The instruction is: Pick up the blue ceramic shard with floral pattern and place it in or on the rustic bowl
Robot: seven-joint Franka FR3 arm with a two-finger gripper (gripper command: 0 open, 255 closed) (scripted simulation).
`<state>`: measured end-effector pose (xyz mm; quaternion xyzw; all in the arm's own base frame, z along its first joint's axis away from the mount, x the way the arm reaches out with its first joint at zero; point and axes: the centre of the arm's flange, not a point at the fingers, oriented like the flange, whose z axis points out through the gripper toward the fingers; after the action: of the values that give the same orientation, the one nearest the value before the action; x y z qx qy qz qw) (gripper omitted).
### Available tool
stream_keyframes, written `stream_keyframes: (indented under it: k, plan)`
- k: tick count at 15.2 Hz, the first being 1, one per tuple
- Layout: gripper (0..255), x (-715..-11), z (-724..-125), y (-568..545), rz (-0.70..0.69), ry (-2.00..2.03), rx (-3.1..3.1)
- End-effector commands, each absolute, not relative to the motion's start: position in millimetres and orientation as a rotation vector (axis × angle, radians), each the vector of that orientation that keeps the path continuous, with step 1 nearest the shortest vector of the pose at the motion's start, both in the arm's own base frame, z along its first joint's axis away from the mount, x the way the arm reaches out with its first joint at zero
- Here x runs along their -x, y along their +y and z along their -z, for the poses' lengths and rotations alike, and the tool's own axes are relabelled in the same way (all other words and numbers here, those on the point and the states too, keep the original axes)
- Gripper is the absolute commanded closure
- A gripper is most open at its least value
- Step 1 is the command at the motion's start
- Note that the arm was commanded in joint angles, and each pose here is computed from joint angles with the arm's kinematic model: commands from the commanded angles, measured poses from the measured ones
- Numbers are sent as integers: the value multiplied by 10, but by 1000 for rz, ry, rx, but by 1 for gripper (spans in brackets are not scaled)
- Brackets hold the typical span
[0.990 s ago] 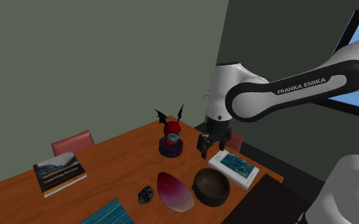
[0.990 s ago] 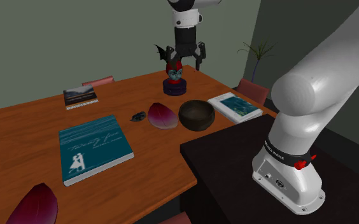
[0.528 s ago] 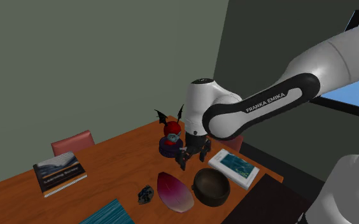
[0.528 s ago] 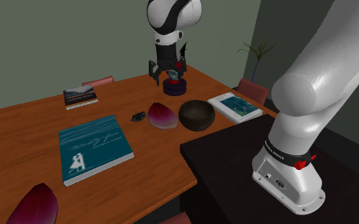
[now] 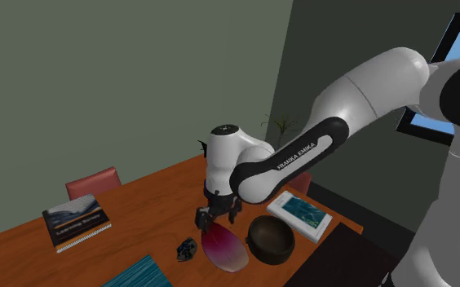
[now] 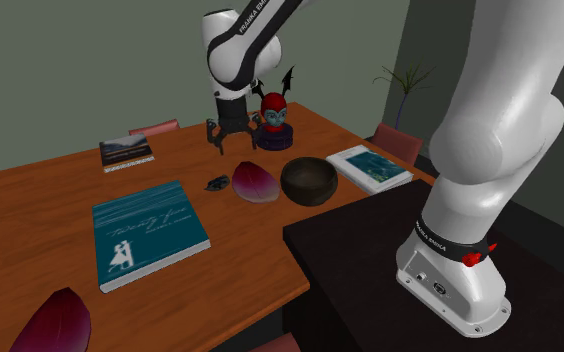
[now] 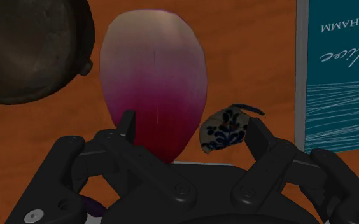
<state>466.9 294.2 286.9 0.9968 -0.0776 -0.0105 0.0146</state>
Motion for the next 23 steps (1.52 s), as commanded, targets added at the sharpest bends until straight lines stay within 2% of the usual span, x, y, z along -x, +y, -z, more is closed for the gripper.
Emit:
stream_keyframes:
  k: [1,9,16,23]
  plan:
    - [0,-4771,-2711,3120,24,-244,-3103]
    - [0,-5200,-2070,3799,-8,-252,-3104]
    - [0,-5201,-1700,3789,-8,-252,-3104]
    - [0,-5201,-1670,3788,-8,-252,-3104]
